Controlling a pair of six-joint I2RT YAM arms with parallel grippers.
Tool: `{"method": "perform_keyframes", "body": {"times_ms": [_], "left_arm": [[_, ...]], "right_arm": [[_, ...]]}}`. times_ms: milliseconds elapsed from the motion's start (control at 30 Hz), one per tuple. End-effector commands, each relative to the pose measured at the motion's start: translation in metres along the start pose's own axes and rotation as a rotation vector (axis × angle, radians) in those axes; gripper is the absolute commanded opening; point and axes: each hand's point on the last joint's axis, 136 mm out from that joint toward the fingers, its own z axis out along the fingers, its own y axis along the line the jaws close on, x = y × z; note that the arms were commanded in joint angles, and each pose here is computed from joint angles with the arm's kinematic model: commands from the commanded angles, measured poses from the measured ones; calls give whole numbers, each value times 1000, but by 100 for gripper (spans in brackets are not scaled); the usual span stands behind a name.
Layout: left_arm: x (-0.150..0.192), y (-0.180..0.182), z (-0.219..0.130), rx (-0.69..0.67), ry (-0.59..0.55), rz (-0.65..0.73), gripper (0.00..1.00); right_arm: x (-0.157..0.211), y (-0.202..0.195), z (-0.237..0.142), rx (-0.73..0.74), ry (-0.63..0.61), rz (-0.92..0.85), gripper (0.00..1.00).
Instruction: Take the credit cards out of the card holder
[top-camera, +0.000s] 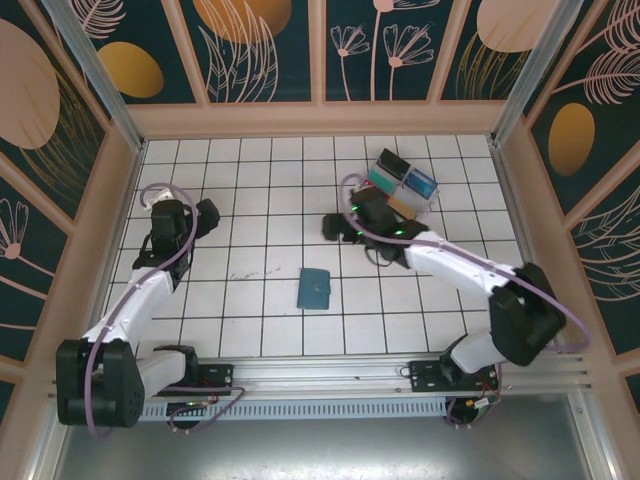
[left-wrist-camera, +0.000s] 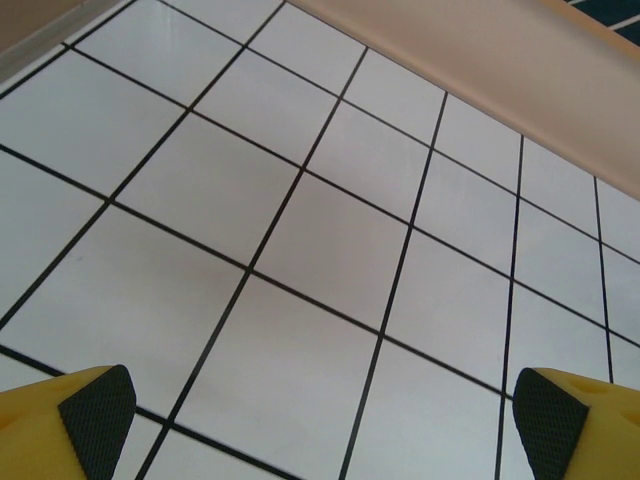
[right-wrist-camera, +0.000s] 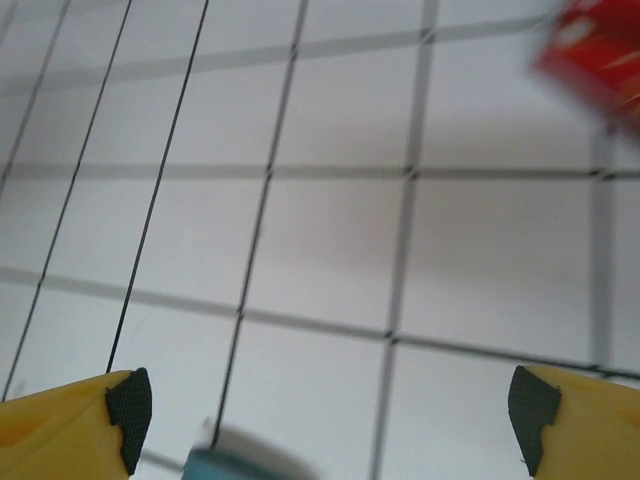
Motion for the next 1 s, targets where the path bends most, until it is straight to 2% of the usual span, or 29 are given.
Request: {"method": "perform_keyframes", "body": {"times_ms": [0,133,300,500,667,900,967], "left_arm": [[10,5,-8,2,27,-10,99],[14,9,-12,-2,26,-17,99],[14,10,-14,-3,23,-16,99],[12,9,-15,1,14,-16,99],[17,12,-12,-8,27,-17,99],[20,12,-11,-7,40,-25,99],[22,11,-11,-2,48,-26,99]], "right_arm": [[33,29,17,20,113,-76,91],[58,52,35,61,177,-179,91],[88,62,40,58,263,-250,91],[126,54,31,70,394,-319,90],[138,50,8,37,431,-268,88],[160,38,18,79,495,-195,69],[161,33,25,112,490,-200,67]]}}
